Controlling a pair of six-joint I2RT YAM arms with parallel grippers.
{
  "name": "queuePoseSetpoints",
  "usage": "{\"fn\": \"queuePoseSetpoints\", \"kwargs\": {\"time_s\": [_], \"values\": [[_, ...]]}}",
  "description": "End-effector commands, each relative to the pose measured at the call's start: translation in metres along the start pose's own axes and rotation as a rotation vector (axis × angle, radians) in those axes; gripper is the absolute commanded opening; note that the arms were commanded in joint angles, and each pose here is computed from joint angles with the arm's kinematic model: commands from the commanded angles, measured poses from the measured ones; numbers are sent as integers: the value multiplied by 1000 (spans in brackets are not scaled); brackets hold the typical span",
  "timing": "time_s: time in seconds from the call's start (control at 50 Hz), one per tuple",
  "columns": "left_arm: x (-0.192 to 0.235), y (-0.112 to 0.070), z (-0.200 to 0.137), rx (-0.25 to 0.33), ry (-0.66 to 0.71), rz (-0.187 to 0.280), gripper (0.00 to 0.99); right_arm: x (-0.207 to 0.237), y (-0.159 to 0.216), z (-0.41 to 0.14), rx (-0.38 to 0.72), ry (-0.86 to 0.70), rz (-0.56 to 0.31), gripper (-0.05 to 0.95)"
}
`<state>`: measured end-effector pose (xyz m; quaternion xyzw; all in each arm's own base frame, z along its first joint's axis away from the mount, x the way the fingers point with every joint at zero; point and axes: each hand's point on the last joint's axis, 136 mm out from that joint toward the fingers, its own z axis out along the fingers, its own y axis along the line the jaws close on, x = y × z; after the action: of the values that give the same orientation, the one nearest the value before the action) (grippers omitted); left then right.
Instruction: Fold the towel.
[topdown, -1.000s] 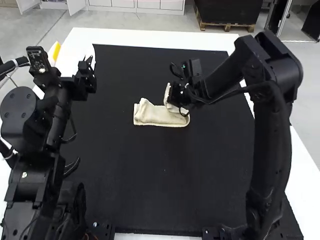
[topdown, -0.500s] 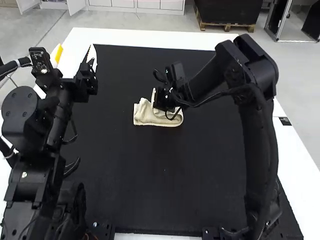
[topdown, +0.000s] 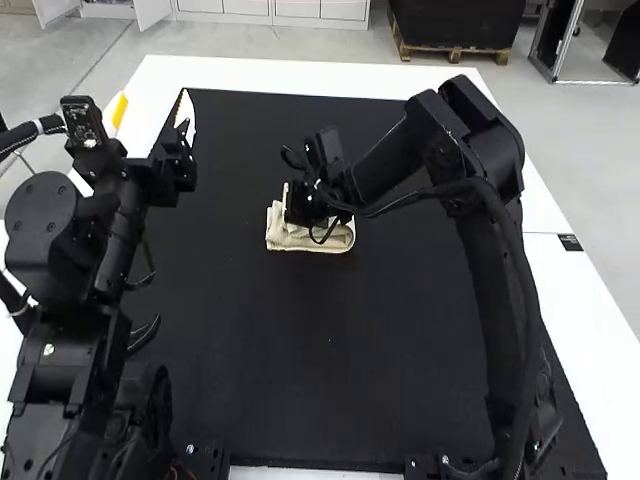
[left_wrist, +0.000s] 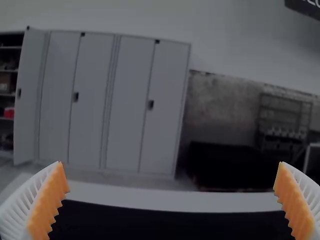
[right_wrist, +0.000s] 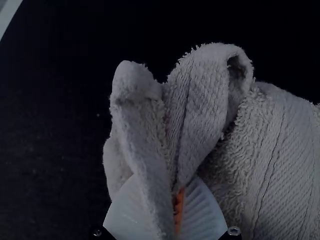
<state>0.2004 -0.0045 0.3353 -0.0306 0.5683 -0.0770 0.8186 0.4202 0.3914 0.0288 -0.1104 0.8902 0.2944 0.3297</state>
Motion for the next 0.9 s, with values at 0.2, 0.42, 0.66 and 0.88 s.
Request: {"fn": "queuePoseSetpoints", "kwargs": {"time_s": [0.2, 0.42, 0.66, 0.88], "values": [[-3, -2, -2, 7, -11, -7, 967, 5, 17, 12, -15, 0, -16, -2], [-2, -3, -2, 11, -7, -11, 967, 5, 14, 13, -13, 3, 11, 182], [-2, -3, -2, 10, -6, -11, 967, -7, 22, 9, -23, -6, 35, 910], [-1, -2, -2, 8, -3, -11, 967, -36, 46, -7, -61, -55, 33, 910]]}}
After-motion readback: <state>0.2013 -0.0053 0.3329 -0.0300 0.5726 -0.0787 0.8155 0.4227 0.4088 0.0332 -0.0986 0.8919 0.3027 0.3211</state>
